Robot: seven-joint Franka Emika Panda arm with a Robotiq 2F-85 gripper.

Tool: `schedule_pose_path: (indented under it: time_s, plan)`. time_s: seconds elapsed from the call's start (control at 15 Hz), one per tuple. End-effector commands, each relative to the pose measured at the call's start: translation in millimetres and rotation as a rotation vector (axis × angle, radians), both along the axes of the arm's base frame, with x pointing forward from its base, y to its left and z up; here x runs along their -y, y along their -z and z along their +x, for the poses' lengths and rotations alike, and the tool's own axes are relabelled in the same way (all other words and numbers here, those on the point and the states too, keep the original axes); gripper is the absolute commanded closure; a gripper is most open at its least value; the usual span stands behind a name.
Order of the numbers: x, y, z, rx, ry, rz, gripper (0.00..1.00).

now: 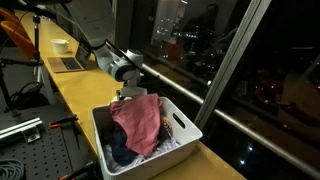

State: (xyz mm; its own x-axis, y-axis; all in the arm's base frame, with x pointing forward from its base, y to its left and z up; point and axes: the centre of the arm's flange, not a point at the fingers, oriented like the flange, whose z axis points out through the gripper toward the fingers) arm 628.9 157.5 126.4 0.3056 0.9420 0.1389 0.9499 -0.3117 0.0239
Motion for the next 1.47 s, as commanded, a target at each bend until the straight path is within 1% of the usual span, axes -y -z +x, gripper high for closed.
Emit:
schedule_pose_path:
  time_s: [0.0, 0.2, 0.27, 0.4, 0.47, 0.53, 0.73, 0.87, 1.0, 1.2, 1.4]
  plan:
    - [5.2, -25.8, -7.5, 0.001, 0.034, -0.025, 0.70]
    - [12.9, -57.1, -18.5, 0.026, 0.066, -0.032, 0.95]
    - [17.1, -72.8, -24.8, 0.035, 0.075, -0.027, 0.99]
    - [26.3, -108.3, -38.5, 0.062, 0.089, -0.021, 1.00]
    - [30.5, -128.5, -42.7, 0.093, 0.099, -0.029, 0.97]
    - [33.9, -145.9, -46.3, 0.122, 0.106, -0.035, 0.97]
    - [46.4, -208.2, -57.6, 0.259, 0.151, -0.045, 0.97]
    - [61.8, -250.7, -68.3, 0.359, 0.205, -0.048, 0.97]
    - [85.5, -290.4, -81.6, 0.424, 0.261, -0.059, 0.97]
    - [137.4, -339.6, -104.8, 0.472, 0.347, -0.092, 0.97]
    - [196.6, -377.1, -135.8, 0.501, 0.430, -0.117, 0.97]
